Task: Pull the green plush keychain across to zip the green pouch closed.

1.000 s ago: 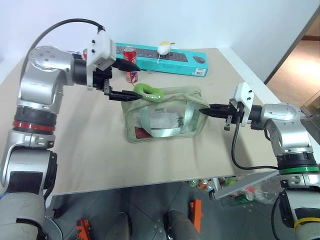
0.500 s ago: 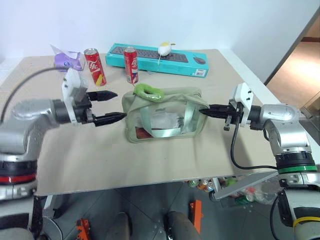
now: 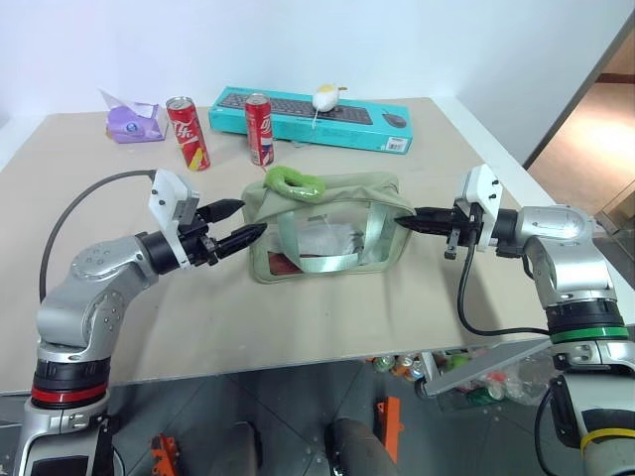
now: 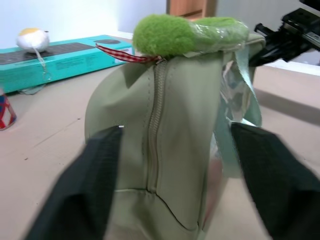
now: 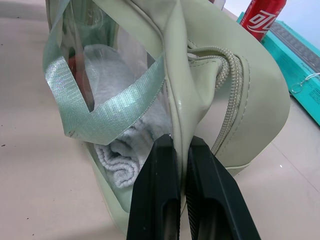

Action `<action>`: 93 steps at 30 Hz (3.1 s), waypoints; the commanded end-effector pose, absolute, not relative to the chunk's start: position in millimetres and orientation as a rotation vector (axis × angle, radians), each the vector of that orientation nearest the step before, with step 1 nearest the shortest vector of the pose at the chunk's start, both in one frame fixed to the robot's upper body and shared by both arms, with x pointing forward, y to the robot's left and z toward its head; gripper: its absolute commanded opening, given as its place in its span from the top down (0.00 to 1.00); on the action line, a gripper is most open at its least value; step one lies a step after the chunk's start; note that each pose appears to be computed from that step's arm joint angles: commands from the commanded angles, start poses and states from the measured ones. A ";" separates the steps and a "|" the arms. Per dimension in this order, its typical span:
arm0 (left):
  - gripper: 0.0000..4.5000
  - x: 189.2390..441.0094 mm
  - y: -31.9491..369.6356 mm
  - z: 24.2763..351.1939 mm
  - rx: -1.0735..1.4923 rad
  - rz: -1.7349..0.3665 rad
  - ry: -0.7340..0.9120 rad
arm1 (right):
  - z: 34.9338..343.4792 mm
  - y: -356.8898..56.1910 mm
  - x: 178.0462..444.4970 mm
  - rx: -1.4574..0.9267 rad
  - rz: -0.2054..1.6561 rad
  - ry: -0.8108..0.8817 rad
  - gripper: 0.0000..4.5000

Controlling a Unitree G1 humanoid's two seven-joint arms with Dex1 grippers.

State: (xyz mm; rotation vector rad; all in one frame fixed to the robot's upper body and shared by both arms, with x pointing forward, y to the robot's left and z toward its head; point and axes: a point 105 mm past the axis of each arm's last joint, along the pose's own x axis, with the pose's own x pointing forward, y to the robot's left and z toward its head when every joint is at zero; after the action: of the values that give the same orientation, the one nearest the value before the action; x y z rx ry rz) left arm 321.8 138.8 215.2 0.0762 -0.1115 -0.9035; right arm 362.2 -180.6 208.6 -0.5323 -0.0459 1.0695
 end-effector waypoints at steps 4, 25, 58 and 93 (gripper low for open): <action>0.81 320.0 130.6 227.4 0.110 -0.912 -0.177 | 219.8 -180.4 361.1 -0.568 1.066 -0.076 1.00; 1.00 320.4 125.3 223.5 0.146 -0.945 -0.131 | 237.1 -175.5 347.9 -0.511 1.099 -0.067 0.40; 1.00 318.7 118.0 219.2 0.155 -0.958 -0.113 | 290.5 -45.3 338.3 -0.721 1.267 -0.396 0.00; 1.00 332.2 124.1 218.3 0.171 -0.858 -0.140 | 337.8 -76.5 351.1 -0.804 1.098 -0.523 0.99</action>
State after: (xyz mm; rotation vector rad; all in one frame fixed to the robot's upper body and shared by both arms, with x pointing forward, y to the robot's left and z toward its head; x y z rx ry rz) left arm 331.4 124.9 214.0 0.1547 -0.1230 -0.8612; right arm 355.4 -70.3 315.5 -0.7879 -0.4458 1.1447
